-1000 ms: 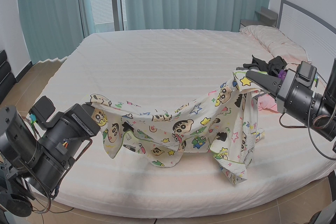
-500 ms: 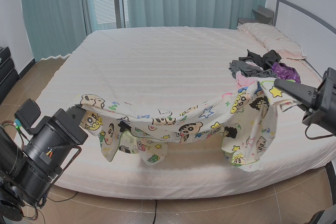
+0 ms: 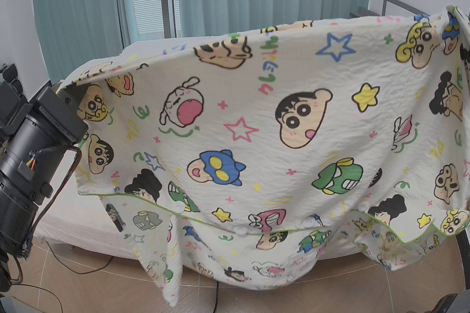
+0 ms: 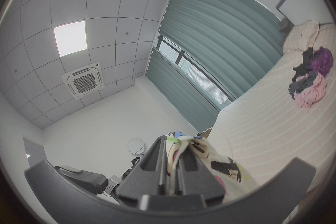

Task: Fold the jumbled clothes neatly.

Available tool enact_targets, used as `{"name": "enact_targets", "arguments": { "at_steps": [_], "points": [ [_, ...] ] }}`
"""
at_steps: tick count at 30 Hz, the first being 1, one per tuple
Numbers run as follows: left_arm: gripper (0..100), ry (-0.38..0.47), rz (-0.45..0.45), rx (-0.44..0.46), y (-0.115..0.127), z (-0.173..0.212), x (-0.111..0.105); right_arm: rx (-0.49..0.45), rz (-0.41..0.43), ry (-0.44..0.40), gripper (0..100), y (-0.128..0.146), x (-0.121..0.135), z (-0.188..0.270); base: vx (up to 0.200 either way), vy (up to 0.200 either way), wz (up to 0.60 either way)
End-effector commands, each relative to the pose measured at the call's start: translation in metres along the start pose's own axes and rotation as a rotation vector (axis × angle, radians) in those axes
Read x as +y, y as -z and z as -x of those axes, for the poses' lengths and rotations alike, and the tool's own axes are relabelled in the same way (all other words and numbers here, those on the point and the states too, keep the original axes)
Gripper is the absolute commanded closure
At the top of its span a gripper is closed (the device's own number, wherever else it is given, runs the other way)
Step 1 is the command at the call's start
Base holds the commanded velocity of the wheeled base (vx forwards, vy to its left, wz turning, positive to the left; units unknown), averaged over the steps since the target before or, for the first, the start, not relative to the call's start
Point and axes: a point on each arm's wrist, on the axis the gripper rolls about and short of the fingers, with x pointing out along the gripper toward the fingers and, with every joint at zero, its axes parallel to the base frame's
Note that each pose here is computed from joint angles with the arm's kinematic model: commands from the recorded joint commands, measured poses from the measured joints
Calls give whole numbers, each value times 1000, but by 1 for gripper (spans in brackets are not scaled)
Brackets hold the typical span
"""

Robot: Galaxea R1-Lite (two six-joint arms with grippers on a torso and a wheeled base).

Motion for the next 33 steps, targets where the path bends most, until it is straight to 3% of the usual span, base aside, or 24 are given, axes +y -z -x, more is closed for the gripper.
{"name": "enact_targets", "arguments": {
  "at_steps": [1,11,20,24,33],
  "points": [
    [100,-39,-32,-1,-3,-14,0,-10,31,49,100,-12,-13,-29,0,0,0],
    [100,-177,-102,58,29,-54,23,11,58,143,100,-17,-50,-68,0,0,0],
    [100,-241,-112,79,51,-89,35,74,56,240,100,-4,-93,-94,200,0,0],
    [100,-261,-115,60,52,-103,39,51,65,263,100,-6,-106,-101,200,0,0],
    [100,-311,-148,112,84,-131,55,53,57,320,100,-2,-139,-112,200,0,0]
  ]
}}
